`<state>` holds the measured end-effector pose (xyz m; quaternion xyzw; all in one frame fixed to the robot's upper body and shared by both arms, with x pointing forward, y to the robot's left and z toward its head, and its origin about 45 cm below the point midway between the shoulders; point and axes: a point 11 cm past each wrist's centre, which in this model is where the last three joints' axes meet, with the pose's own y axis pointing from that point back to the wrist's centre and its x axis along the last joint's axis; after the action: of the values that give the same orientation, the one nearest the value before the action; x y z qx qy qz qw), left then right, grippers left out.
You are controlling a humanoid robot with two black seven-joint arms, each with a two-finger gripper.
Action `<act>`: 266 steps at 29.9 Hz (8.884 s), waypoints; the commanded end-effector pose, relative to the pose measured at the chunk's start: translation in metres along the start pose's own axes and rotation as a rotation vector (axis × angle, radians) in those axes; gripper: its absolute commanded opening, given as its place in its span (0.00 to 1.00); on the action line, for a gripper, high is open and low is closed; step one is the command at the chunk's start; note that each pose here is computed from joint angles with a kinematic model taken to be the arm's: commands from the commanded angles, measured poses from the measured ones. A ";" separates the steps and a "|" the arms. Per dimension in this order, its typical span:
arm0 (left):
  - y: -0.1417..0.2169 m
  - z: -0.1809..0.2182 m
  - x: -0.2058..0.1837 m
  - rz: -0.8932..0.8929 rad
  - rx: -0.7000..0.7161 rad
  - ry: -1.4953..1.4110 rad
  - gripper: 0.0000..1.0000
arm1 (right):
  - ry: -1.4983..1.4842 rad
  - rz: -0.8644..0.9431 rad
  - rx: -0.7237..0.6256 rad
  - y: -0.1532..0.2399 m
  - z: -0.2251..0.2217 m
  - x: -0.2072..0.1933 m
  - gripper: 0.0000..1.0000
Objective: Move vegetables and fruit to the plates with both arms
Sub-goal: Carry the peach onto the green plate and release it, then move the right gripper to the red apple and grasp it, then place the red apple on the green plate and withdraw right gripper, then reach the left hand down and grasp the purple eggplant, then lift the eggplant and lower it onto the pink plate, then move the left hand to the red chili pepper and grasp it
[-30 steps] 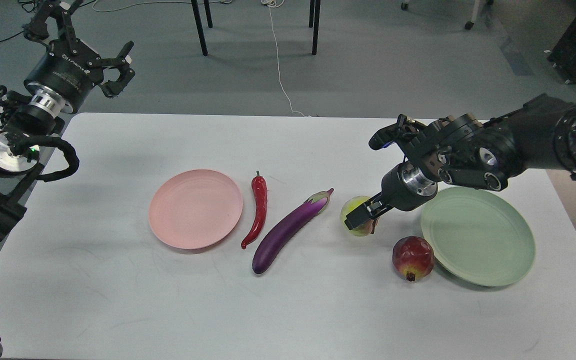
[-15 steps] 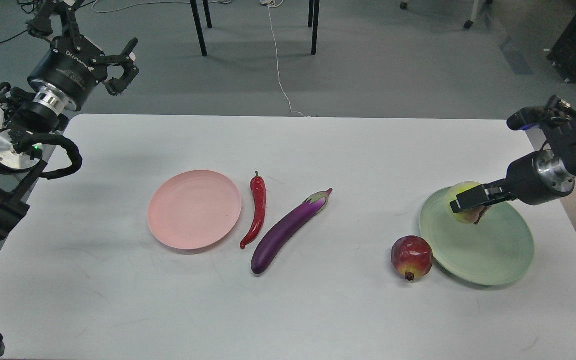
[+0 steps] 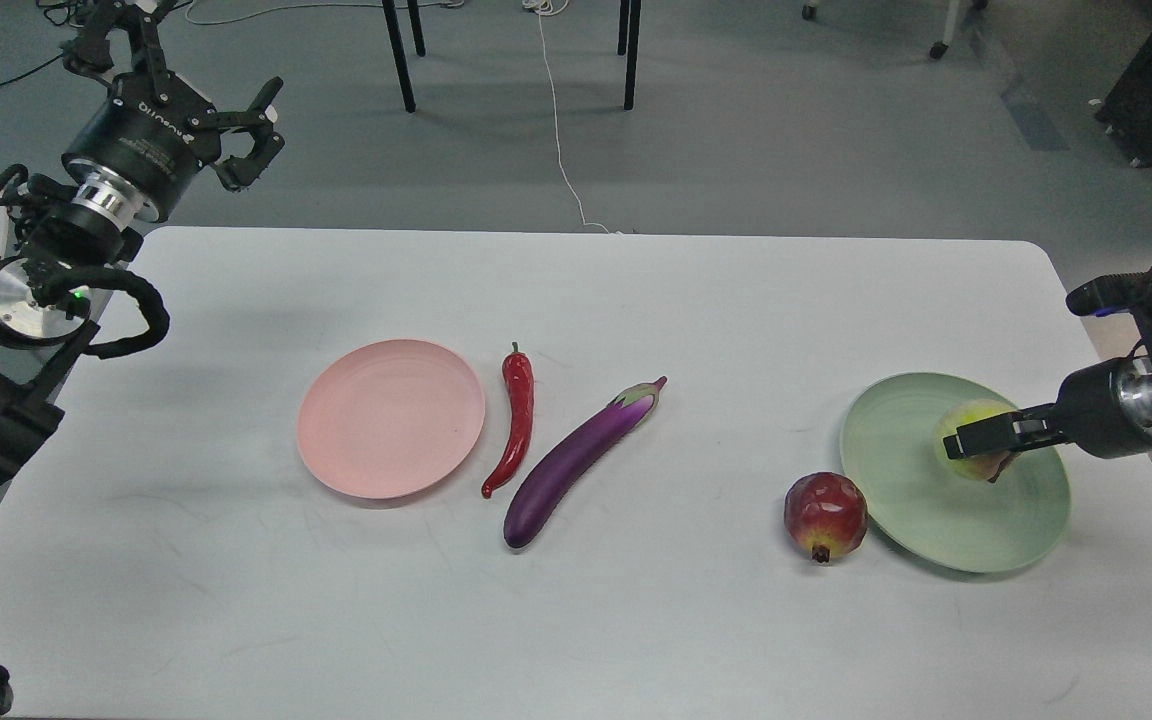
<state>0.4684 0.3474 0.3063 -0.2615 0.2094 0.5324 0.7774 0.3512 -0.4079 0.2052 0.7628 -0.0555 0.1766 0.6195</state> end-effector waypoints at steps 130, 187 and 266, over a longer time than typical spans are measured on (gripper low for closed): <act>0.084 -0.306 -0.123 -1.236 0.560 -2.062 0.80 | -1.413 0.748 0.851 0.047 0.055 0.001 0.98; 0.072 -0.316 -0.104 -1.147 0.687 -2.171 0.34 | -1.652 1.134 1.216 0.034 0.073 0.066 0.99; 0.063 -0.274 -0.072 -1.019 0.778 -2.131 0.81 | -1.753 1.127 1.282 -0.002 0.052 0.071 0.99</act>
<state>0.3724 0.1408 0.1274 0.4949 -0.5089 0.0218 0.7040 0.4279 -0.4503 0.2190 0.6587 -0.6813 -0.1573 -0.2778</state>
